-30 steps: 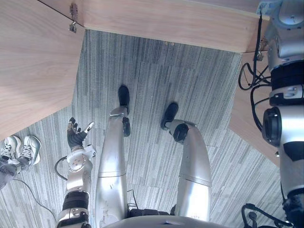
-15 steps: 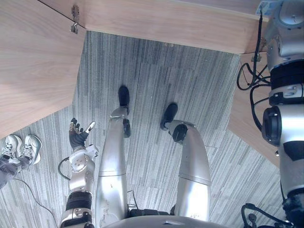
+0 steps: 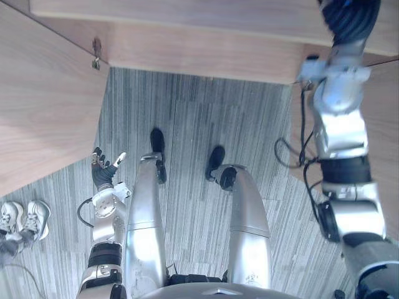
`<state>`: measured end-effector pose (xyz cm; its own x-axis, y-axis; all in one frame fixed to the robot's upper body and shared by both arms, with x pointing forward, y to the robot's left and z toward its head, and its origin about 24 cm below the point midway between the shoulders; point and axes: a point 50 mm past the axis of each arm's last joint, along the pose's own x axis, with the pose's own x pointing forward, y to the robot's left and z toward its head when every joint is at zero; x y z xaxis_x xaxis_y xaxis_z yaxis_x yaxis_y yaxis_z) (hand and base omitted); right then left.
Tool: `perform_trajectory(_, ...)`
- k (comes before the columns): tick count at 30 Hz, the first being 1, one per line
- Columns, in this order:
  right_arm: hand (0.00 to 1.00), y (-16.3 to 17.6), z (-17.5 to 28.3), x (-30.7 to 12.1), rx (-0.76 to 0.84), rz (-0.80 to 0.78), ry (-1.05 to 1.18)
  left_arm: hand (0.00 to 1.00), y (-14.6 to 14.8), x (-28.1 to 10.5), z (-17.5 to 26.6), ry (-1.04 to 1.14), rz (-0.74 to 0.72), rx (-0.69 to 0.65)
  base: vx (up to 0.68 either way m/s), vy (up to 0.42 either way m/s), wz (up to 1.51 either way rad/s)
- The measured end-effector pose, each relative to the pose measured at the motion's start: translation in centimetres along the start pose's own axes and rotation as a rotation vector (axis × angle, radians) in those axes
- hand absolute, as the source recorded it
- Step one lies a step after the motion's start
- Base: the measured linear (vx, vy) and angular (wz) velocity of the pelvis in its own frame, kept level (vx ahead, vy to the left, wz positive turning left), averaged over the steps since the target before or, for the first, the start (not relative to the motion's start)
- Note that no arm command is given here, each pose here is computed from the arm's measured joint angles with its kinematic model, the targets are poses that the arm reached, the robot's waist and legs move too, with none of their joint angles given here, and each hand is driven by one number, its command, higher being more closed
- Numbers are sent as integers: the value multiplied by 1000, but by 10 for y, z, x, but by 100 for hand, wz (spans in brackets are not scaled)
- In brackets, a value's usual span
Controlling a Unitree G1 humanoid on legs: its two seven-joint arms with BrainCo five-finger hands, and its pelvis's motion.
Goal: Walk over to the cabinet, pick up the folder, carry it to the office cabinet, place the folder inside the office cabinet, then close the office cabinet door
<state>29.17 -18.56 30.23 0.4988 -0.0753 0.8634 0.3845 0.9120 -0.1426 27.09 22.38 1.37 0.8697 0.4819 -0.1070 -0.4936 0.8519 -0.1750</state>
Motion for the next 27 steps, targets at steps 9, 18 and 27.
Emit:
perform_trajectory(9,100,12,3,-100,37,102,102,0,12,-9,-26,107,17,117,41,26,-16)
perform_trajectory(18,100,46,-17,-216,132,282,581,0,32,-51,-84,350,26,203,118,77,-16)
perform_trajectory(27,100,42,-79,-342,-103,450,1177,0,45,-87,-128,555,-13,330,106,20,-15)
